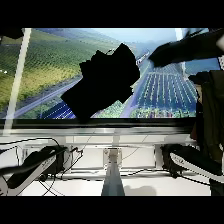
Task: Fold the clothes and pants, and hang the long-sleeved shirts on hangers.
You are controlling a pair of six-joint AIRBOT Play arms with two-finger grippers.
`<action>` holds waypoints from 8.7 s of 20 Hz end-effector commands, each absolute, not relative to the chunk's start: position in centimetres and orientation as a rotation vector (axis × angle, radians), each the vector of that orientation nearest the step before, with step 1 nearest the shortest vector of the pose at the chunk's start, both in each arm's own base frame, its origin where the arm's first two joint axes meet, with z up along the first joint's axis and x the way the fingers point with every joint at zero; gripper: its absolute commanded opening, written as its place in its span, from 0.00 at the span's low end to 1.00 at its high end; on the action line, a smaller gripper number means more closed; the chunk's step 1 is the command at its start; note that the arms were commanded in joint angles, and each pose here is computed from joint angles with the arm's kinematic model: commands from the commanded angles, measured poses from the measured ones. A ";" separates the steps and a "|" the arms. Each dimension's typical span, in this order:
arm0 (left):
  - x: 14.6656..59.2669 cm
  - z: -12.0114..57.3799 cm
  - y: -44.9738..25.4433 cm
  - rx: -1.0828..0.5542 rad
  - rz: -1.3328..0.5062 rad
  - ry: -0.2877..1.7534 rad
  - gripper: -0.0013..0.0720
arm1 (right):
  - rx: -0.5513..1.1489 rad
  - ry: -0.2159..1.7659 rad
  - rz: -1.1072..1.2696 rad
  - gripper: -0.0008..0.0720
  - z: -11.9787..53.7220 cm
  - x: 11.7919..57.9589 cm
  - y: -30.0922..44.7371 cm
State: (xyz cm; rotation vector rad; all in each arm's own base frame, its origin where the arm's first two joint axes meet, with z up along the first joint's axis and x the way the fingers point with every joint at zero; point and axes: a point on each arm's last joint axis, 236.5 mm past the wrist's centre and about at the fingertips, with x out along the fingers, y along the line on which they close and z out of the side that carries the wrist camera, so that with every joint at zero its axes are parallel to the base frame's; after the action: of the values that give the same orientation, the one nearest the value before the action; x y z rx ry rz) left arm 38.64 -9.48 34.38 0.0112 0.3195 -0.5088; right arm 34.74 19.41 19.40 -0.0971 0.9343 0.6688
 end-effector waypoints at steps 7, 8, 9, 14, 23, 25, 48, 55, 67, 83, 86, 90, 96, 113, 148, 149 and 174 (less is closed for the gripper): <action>38.6 34.4 -9.5 0.010 -0.511 0.319 0.03 | -0.487 0.967 1.016 0.03 0.5 29.0 32.7; 38.6 34.4 -9.5 0.010 -0.511 0.319 0.03 | -0.542 0.977 1.064 0.03 -1.1 27.9 33.7; 38.6 34.4 -9.5 0.010 -0.511 0.319 0.03 | -0.609 0.958 1.118 0.07 -2.5 27.1 35.0; 38.6 34.4 -9.5 0.010 -0.511 0.320 0.03 | -0.865 0.594 1.270 0.49 -3.8 26.7 41.6; 38.6 34.4 -9.5 0.010 -0.512 0.320 0.03 | -0.884 0.554 1.293 0.49 -5.3 25.8 43.5; 38.6 34.4 -9.5 0.010 -0.512 0.322 0.03 | -0.902 0.567 1.329 0.49 -5.7 24.3 43.9; 38.3 34.3 -9.9 0.001 -0.529 0.329 0.03 | -0.913 0.604 1.315 0.38 -8.8 27.7 45.0; 38.3 34.3 -9.9 0.002 -0.529 0.329 0.03 | -0.959 0.548 1.294 0.03 -8.1 29.3 45.4; 39.1 18.2 -3.3 -0.073 -0.341 0.859 0.03 | -0.300 0.366 0.557 0.03 21.4 50.8 24.7; 23.1 -9.6 -10.9 -0.907 -0.302 1.387 0.70 | -0.235 0.678 0.457 0.03 16.8 49.3 15.8; 22.8 -10.2 -11.3 -0.911 -0.299 1.379 0.70 | -0.226 0.675 0.462 0.03 16.8 49.3 16.0; 22.7 -11.8 -13.2 -0.845 -0.309 1.411 0.70 | -0.226 0.676 0.462 0.03 16.8 49.3 16.0; 24.7 -13.1 -14.5 -0.931 -0.255 1.382 0.19 | -0.226 0.676 0.462 0.03 16.8 49.3 16.0; 49.7 32.8 11.2 -0.705 -0.103 0.119 0.02 | 0.107 0.198 -0.092 0.03 35.8 52.4 -6.2; 18.0 -6.6 26.0 -0.290 0.276 1.784 0.03 | 0.219 1.496 -0.120 0.03 -2.2 17.8 -3.3; 17.8 -7.2 26.3 -0.282 0.275 1.802 0.03 | 0.221 1.496 -0.120 0.03 -2.2 17.8 -3.3; 46.9 22.6 12.1 -0.228 0.044 0.657 0.97 | -0.099 0.967 0.317 0.96 -0.9 46.3 15.0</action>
State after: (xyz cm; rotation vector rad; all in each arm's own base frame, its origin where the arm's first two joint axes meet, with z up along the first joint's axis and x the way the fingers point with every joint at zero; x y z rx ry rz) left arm 43.89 17.55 18.60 -0.1829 0.8117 0.1811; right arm 43.63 8.55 1.95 -0.0043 0.9495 0.2060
